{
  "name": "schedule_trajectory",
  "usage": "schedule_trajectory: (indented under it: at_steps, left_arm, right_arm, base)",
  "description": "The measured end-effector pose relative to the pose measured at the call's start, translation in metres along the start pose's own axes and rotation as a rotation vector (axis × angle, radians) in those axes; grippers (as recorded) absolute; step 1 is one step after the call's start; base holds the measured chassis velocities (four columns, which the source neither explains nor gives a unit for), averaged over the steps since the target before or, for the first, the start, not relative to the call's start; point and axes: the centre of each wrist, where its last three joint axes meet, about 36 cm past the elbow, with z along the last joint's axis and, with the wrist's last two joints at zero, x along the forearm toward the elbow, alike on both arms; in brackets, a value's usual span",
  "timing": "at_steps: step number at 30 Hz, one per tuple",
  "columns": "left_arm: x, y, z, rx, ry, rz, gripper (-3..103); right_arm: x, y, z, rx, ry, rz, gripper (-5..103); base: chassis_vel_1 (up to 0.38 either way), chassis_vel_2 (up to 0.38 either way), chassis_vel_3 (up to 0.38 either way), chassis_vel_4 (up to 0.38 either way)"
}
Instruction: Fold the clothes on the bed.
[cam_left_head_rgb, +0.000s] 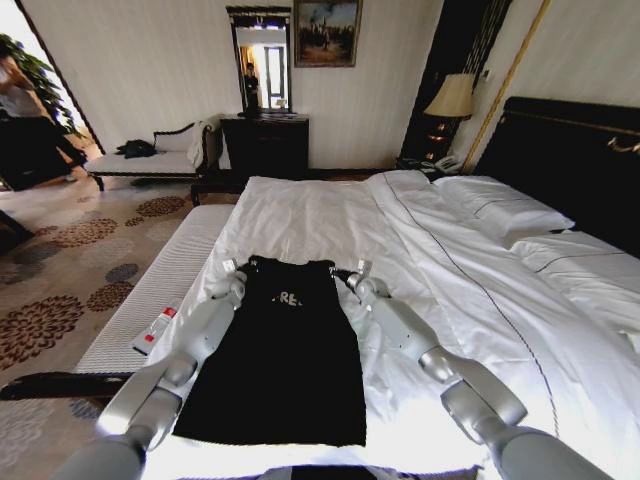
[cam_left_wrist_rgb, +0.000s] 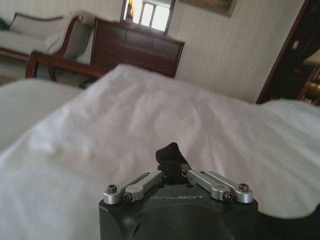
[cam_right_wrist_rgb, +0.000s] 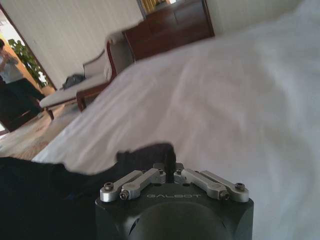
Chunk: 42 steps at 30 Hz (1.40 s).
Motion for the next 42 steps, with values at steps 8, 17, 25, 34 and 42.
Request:
schedule_trajectory:
  at_steps: [8,17,25,34,42]
  left_arm:
    - [-0.017,-0.006,-0.064,-0.002,-0.069,0.048,3]
    - [-0.034,-0.026,-0.094,-0.007,-0.085,0.094,3]
    - [-0.031,-0.028,-0.078,0.000,-0.072,0.112,3]
    - [0.011,0.004,-0.026,0.016,-0.068,0.087,3]
    - [0.054,-0.002,-0.004,0.028,-0.078,0.128,3]
  right_arm:
    - [-0.006,0.006,-0.063,0.092,-0.104,0.031,2]
    - [-0.018,0.007,-0.080,0.104,-0.139,0.055,2]
    - [-0.018,0.014,-0.071,0.132,-0.150,0.049,2]
    - [0.025,0.013,-0.015,0.191,-0.173,0.018,2]
    - [0.081,0.013,0.008,0.205,-0.186,-0.003,2]
  base:
    - [0.000,0.000,0.000,0.000]
    - [0.000,0.000,0.000,0.000]
    - [0.000,0.000,0.000,0.000]
    - [0.000,0.000,0.000,0.000]
    - [0.000,0.000,0.000,0.000]
